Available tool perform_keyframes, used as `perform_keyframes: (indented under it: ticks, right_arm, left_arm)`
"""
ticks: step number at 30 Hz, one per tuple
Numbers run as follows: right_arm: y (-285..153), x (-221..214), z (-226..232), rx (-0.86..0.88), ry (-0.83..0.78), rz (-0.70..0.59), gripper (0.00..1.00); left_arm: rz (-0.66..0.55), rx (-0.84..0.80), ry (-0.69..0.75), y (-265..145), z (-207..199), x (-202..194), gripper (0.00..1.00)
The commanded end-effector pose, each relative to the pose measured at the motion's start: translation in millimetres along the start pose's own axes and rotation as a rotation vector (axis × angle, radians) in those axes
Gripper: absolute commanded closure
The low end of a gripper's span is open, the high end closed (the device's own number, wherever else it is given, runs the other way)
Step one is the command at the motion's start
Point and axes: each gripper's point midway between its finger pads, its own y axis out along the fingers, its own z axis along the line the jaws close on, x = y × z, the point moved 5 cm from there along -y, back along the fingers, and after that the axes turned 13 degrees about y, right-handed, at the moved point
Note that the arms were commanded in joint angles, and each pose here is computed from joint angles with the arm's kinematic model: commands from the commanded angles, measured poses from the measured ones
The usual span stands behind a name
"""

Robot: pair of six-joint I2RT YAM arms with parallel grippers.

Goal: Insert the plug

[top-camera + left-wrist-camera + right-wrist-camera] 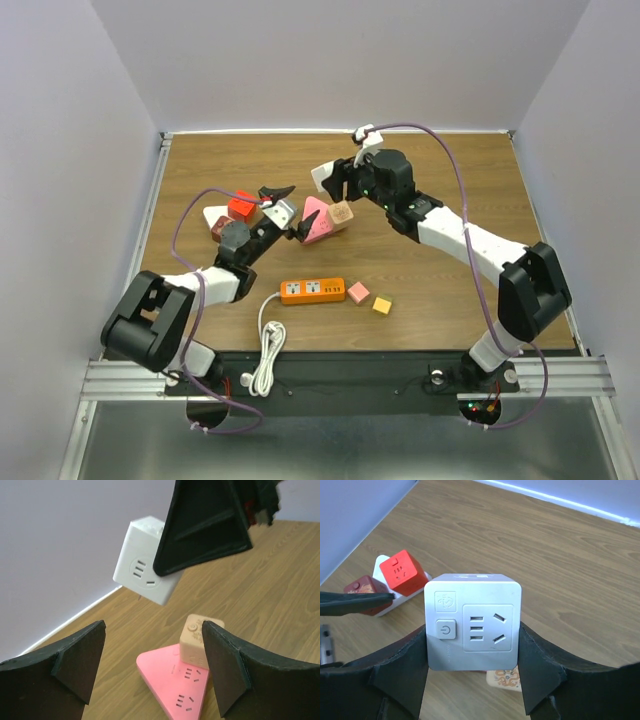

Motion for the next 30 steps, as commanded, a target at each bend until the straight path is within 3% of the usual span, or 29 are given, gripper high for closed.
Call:
perform_keyframes:
  ticks: [1, 16, 30]
  right_arm:
    - [-17, 27, 23, 0.108, 0.01, -0.058, 1.0]
    - [-14, -3, 21, 0.157, 0.01, 0.055, 1.0]
    - [-11, -17, 20, 0.181, 0.005, 0.119, 0.99]
  left_arm:
    - [-0.186, 0.106, 0.118, 13, 20, 34, 0.11]
    - [-0.35, 0.222, 0.146, 11, 21, 62, 0.09]
    - [-0.413, 0.18, 0.176, 22, 23, 85, 0.1]
